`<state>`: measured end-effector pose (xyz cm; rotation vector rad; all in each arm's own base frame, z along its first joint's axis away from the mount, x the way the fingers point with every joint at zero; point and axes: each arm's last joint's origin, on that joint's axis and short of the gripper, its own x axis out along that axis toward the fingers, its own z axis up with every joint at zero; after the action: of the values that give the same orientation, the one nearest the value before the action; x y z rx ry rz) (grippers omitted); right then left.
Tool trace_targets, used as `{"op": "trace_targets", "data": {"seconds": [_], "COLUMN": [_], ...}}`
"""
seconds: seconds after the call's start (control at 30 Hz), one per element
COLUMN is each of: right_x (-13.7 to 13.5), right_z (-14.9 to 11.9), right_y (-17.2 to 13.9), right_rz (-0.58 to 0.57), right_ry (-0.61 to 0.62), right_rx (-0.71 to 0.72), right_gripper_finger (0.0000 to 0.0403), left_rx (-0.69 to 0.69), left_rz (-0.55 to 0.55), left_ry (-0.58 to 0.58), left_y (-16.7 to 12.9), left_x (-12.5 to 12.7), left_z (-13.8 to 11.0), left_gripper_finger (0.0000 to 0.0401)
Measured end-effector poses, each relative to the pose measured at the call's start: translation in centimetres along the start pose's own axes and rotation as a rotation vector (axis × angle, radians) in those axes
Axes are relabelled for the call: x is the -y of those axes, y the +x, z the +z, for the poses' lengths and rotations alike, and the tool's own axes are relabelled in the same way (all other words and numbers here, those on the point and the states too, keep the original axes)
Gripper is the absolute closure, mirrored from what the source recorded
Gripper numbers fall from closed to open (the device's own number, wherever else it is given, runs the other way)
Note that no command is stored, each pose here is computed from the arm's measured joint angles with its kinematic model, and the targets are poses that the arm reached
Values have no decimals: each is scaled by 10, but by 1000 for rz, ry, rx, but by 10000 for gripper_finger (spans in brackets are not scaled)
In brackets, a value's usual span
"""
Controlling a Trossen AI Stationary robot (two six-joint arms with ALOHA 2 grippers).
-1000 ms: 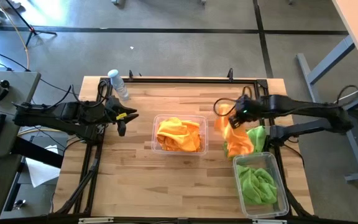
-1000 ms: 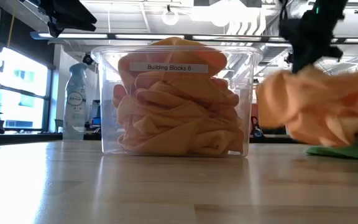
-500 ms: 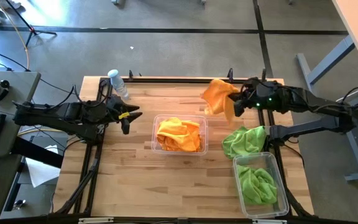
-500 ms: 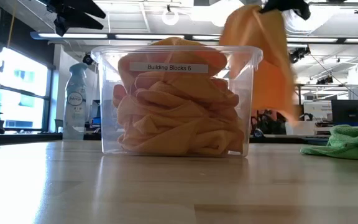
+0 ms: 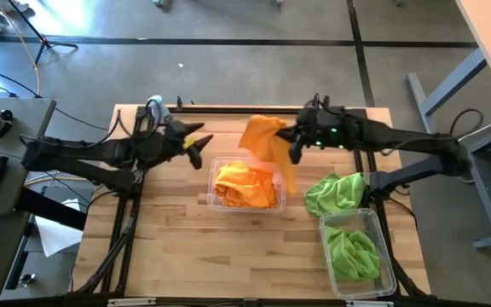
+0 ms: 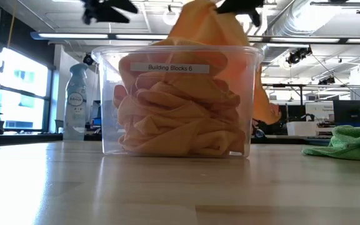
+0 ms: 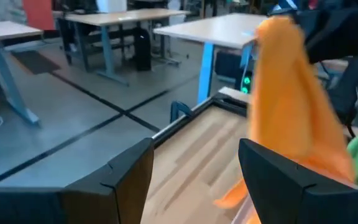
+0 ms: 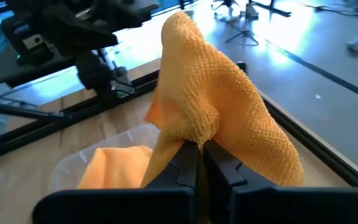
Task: Sort microfiber towel by color & place in baskets
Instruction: Put the orange towel into the bottom transparent bin
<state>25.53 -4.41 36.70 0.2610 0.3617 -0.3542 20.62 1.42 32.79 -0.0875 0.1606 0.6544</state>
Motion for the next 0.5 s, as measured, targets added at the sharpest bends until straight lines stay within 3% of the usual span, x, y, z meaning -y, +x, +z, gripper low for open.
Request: {"op": "trace_targets", "data": {"seconds": [0.27, 0.5], "right_x": [-2, -7], "right_z": [1, 3], "right_y": [50, 63], "right_rz": [147, 227], "right_ry": [-108, -191], "right_rx": [52, 117], "right_gripper_finger": [401, 401], "left_rx": [-40, -61], "left_rz": [-142, -254], "left_ry": [121, 182], "left_y": [44, 78], "left_x": [27, 42], "left_z": [31, 45], "left_gripper_finger": [176, 176]}}
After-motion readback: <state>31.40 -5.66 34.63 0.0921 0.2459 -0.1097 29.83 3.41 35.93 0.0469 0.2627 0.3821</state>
